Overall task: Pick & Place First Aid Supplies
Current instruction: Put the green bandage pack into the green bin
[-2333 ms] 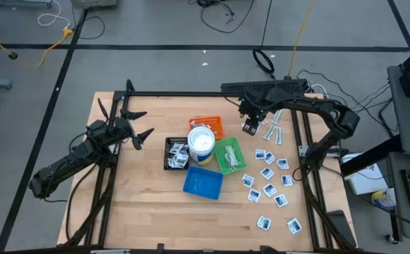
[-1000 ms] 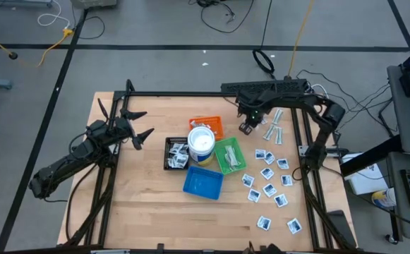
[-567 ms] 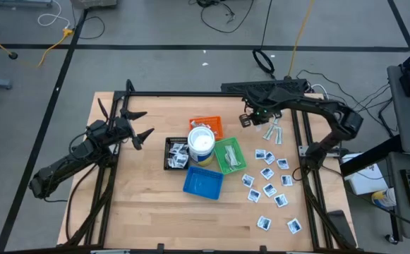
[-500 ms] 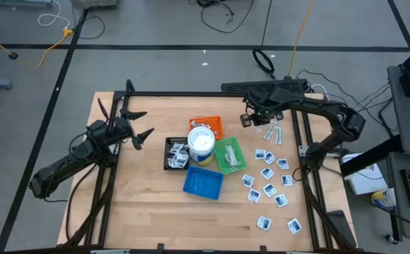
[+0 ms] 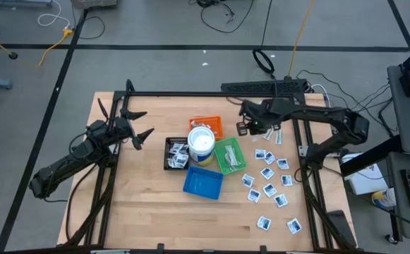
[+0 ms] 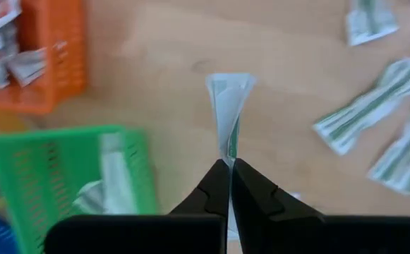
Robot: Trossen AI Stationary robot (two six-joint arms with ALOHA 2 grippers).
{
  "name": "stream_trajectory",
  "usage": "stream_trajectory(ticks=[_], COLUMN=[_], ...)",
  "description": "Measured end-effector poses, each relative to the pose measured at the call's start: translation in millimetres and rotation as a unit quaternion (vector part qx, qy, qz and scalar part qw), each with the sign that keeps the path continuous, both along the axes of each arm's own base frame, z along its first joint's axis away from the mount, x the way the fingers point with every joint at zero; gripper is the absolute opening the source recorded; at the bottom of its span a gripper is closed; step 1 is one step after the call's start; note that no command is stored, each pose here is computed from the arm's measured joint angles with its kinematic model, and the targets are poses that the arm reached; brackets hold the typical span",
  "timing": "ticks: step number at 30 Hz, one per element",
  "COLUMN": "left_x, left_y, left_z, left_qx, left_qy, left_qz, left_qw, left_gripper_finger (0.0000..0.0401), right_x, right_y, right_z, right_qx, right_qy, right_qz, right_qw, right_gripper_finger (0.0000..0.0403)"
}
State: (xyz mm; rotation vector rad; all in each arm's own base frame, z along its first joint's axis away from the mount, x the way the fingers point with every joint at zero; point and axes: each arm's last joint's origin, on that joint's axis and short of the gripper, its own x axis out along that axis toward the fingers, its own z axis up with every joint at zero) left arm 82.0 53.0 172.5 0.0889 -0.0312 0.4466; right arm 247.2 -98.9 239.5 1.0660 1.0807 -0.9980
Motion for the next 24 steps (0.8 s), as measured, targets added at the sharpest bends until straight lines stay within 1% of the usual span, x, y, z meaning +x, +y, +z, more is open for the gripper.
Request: stream_trajectory(ticks=[7, 13, 21, 24], left_x=[0.0, 0.0, 0.0, 0.0], left_y=[0.0, 0.0, 0.0, 0.0], left_z=[-0.1, -0.1, 0.0, 0.0], left_qx=[0.0, 0.0, 0.0, 0.0], left_qy=[0.0, 0.0, 0.0, 0.0], left_qz=[0.0, 0.0, 0.0, 0.0], left_qw=[1.0, 1.0, 1.0, 1.0], left_gripper_finger=[0.0397, 0.0397, 0.0397, 0.0397], right_x=[18.3, 34.9, 57.5, 61.4], right_y=[27.9, 50.2, 76.0, 82.4], right_z=[1.2, -3.5, -12.0, -18.2], right_qx=[0.002, 0.04, 0.06, 0.063], right_qy=[-0.045, -0.082, -0.127, -0.121], right_qz=[0.007, 0.028, 0.047, 0.054], right_qw=[0.999, 0.995, 0.989, 0.989], right_gripper_finger=[0.0, 0.0001, 0.0002, 0.0003])
